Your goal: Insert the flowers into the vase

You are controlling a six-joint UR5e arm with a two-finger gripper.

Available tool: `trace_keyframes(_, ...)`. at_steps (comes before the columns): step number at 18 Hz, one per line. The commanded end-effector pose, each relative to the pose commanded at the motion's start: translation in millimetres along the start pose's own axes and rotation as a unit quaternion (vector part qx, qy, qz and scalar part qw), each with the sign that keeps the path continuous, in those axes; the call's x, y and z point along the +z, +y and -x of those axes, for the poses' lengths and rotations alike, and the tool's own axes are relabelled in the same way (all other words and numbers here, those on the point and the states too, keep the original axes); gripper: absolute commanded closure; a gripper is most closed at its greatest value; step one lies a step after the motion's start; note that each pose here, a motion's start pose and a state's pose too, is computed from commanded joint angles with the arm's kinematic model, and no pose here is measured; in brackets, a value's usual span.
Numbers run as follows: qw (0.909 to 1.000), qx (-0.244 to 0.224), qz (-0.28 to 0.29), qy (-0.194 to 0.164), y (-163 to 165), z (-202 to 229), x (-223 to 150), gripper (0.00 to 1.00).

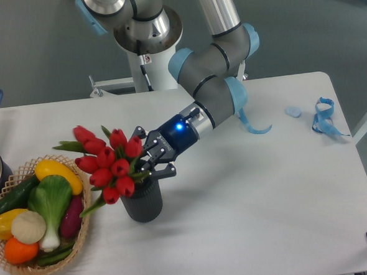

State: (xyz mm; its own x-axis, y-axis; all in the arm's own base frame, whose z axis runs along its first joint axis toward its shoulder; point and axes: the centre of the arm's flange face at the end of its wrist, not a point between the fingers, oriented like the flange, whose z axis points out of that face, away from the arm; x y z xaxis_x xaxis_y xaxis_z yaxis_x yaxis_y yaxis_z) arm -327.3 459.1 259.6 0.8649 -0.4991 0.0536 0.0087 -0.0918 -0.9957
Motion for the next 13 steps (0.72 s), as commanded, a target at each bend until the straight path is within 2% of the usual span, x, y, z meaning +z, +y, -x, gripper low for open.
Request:
trace_keyframes(4,0.9999,0.008,0.007,-0.005,-6,-1,-5,0.0)
trace_keyframes(8,0.9958,0.033,0.081,-0.025,-19,-2,-21,0.0)
trace_keyframes(11,0.9869,0.063,0.138,-0.056,-49,-9,-45,0.0)
trace_keyframes(13,0.9752,0.079,0.185,-0.092,-65,-10,-74,0.0)
